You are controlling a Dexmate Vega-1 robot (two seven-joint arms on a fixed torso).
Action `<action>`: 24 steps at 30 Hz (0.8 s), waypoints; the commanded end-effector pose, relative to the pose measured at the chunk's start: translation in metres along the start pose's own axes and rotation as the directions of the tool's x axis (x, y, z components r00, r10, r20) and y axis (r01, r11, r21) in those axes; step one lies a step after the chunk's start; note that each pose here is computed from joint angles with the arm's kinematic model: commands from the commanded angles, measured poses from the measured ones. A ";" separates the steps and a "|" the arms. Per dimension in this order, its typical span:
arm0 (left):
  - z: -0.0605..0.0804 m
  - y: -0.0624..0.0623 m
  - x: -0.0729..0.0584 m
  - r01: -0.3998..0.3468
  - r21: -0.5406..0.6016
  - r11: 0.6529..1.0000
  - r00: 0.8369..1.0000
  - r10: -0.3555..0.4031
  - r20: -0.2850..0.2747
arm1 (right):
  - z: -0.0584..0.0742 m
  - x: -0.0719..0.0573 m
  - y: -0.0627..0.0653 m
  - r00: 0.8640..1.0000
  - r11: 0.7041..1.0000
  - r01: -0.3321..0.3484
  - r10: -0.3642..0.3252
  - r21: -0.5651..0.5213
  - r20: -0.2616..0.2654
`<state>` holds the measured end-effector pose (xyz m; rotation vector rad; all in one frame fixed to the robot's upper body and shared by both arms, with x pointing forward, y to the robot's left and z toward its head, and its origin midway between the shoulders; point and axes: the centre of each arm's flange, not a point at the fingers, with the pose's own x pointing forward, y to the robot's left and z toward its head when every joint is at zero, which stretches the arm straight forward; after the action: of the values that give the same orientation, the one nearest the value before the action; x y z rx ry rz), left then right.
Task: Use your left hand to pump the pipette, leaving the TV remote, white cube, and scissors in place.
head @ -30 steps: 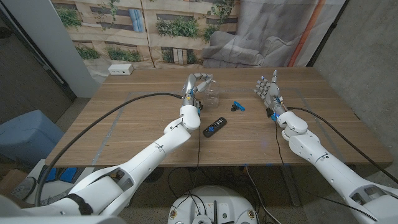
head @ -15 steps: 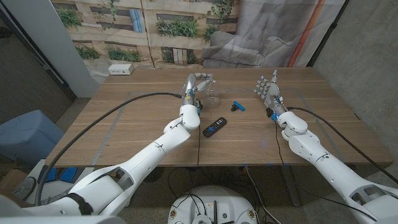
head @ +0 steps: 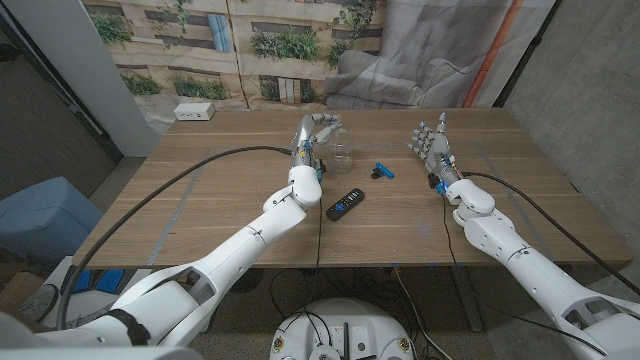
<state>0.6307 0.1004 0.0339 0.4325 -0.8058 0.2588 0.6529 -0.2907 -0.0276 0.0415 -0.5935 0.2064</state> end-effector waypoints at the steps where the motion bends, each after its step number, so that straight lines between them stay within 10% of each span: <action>1: 0.009 0.010 0.002 -0.007 -0.018 1.000 1.000 0.007 0.002 | 0.000 0.000 0.000 1.000 1.000 0.000 0.000 0.000 0.000; 24: 0.039 0.043 0.003 -0.025 -0.021 0.999 0.998 0.026 0.059 | 0.000 0.000 0.000 1.000 1.000 0.000 0.000 0.000 0.000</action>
<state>0.6060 0.1145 0.0588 0.4055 -0.8377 0.2663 0.6529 -0.2907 -0.0275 0.0417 -0.5937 0.2067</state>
